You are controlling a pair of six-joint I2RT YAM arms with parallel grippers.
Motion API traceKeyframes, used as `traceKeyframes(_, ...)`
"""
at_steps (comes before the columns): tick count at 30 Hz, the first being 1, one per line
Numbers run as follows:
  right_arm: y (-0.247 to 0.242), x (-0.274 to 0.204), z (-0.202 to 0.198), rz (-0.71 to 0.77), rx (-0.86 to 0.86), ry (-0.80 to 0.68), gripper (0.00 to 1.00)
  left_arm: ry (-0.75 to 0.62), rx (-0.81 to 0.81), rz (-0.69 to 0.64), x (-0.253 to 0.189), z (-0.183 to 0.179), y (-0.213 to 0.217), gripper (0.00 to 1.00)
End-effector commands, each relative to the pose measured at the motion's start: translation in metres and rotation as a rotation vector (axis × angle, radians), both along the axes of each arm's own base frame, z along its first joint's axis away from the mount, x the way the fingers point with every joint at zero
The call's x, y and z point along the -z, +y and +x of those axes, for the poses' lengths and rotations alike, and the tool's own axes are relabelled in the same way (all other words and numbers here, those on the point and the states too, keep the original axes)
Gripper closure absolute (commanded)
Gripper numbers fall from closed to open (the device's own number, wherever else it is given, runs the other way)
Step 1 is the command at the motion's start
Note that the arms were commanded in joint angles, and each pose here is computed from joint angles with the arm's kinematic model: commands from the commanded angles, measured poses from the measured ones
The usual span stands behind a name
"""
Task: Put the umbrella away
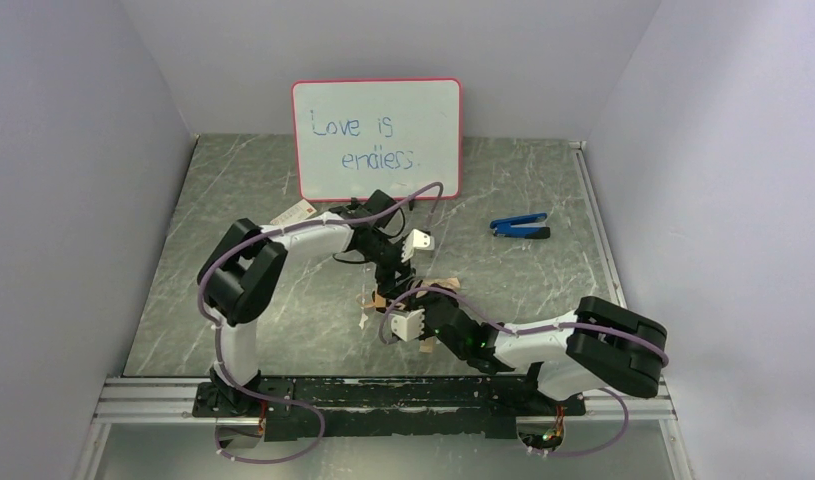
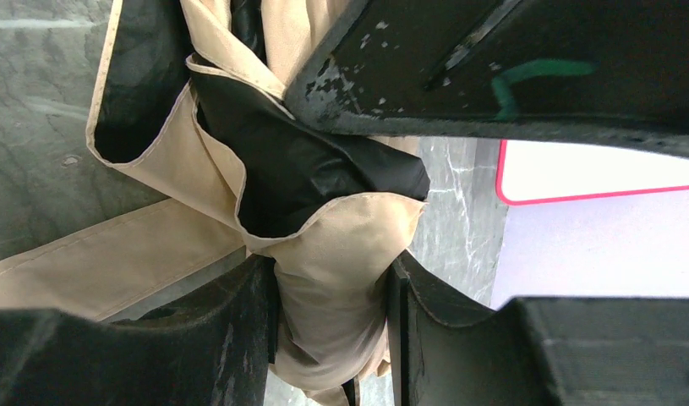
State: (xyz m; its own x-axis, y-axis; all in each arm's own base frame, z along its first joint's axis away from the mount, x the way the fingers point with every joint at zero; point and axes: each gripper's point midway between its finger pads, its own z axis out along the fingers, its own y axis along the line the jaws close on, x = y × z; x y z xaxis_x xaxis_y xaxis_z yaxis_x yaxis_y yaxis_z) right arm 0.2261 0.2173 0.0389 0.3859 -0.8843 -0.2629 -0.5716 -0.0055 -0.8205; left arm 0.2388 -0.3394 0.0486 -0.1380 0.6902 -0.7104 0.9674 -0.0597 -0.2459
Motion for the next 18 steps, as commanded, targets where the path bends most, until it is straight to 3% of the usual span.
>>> traceKeyframes(1, -0.025, 0.039, -0.018, -0.135, -0.001, 0.105, 0.79, 0.065, 0.034, -0.023, 0.002, -0.007, -0.011, 0.18)
traceKeyframes(11, -0.022, 0.038, -0.018, -0.129, -0.005, 0.102, 0.79, 0.081, 0.048, 0.061, 0.03, -0.019, -0.012, 0.19)
traceKeyframes(18, -0.022, 0.032, -0.017, -0.105, 0.002, 0.085, 0.79, 0.043, 0.034, 0.143, 0.047, -0.018, -0.003, 0.39)
